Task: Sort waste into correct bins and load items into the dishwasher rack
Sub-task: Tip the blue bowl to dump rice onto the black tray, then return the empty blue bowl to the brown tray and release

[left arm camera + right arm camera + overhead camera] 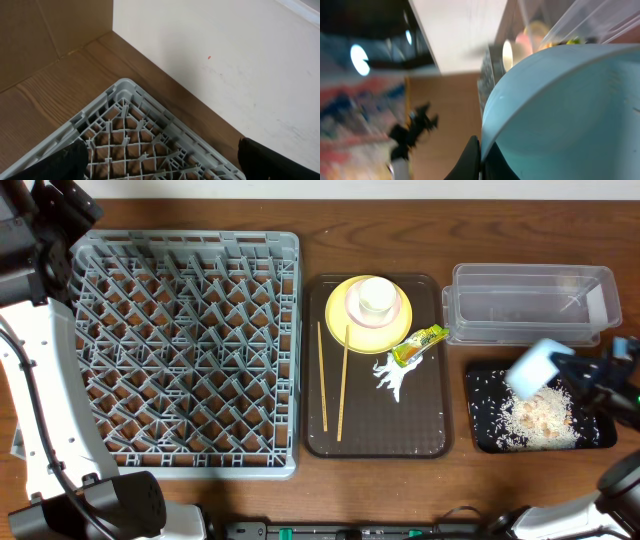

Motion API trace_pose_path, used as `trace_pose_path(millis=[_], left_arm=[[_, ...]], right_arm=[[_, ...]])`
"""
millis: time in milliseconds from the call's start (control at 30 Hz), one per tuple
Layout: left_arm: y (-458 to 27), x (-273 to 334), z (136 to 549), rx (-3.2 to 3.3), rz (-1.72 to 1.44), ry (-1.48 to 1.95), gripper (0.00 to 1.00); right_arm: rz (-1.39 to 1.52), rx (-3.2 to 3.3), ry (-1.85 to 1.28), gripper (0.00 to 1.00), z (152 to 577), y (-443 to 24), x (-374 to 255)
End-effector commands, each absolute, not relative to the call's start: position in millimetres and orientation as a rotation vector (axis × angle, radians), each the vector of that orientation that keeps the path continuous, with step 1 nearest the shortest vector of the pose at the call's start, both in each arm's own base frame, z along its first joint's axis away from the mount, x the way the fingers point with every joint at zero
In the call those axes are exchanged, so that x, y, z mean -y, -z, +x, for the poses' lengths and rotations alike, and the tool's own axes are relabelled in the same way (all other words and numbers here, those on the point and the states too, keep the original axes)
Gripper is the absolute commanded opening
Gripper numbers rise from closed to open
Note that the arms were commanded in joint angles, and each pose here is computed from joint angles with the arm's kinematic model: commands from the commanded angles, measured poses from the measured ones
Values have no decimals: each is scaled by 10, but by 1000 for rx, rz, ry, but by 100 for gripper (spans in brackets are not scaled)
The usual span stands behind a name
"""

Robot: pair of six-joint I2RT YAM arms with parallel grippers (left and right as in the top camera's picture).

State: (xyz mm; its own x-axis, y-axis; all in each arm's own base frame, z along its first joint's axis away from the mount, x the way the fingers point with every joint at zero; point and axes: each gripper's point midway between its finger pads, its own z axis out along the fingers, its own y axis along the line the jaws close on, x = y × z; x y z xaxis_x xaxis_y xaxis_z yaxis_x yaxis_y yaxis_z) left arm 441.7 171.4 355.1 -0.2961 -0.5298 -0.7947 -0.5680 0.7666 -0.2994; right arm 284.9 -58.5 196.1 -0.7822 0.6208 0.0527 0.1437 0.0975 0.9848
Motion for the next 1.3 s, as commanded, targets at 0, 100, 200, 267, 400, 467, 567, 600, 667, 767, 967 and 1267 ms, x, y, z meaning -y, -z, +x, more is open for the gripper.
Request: trace_pose_path(millis=[0,100,200,267,400,467,567,600,667,767,967,1267], left_arm=[[-3657,-1685,4408,-1936,-823,-41,96],[-3657,-1631,4429,-1941,-811,-33,97],[-3658,-1583,4447,-1945,-800,-27,96],[-3658,-1563,4454,-1946,-796,-24,96],[-3658,-1557,4456,-1947,-795,-24,96],[-3658,-1559,4455,-1947,-795,-24,97],[-3657,-1559,4454,-1947,-795,-24,96],[-3658,-1559,4455,-1947,-795,-24,97],[-3657,-1559,4454,-1947,-795,-24,97],[-3647,-1555,4449,-1952,-796,-24,97],[-3555,-1532,4396,-1994,-809,-27,96],[-3526,-1073,4513,-2069,-655,148,76]], right_arm=[[471,-2105,-1709,1,2859,-2081,153],[267,-2203,-1753,2,2838,-2109,-291],[98,-2339,-1814,2,2734,-2049,-747],[2,-2476,-1821,2,2639,-1926,-1016],[-59,-2863,-1554,1,2564,-1441,-1277],[-41,-3038,-1276,1,2592,-1164,-1299],[-138,-3115,-995,1,2641,-952,-1429],[-184,-3127,-924,1,2637,-907,-1484],[-287,-3146,-808,1,2590,-841,-1580],[-455,-3164,-634,1,2485,-760,-1682],[-703,-3129,-461,12,2321,-695,-1912],[-623,-3079,-515,34,2511,-899,-2018]])
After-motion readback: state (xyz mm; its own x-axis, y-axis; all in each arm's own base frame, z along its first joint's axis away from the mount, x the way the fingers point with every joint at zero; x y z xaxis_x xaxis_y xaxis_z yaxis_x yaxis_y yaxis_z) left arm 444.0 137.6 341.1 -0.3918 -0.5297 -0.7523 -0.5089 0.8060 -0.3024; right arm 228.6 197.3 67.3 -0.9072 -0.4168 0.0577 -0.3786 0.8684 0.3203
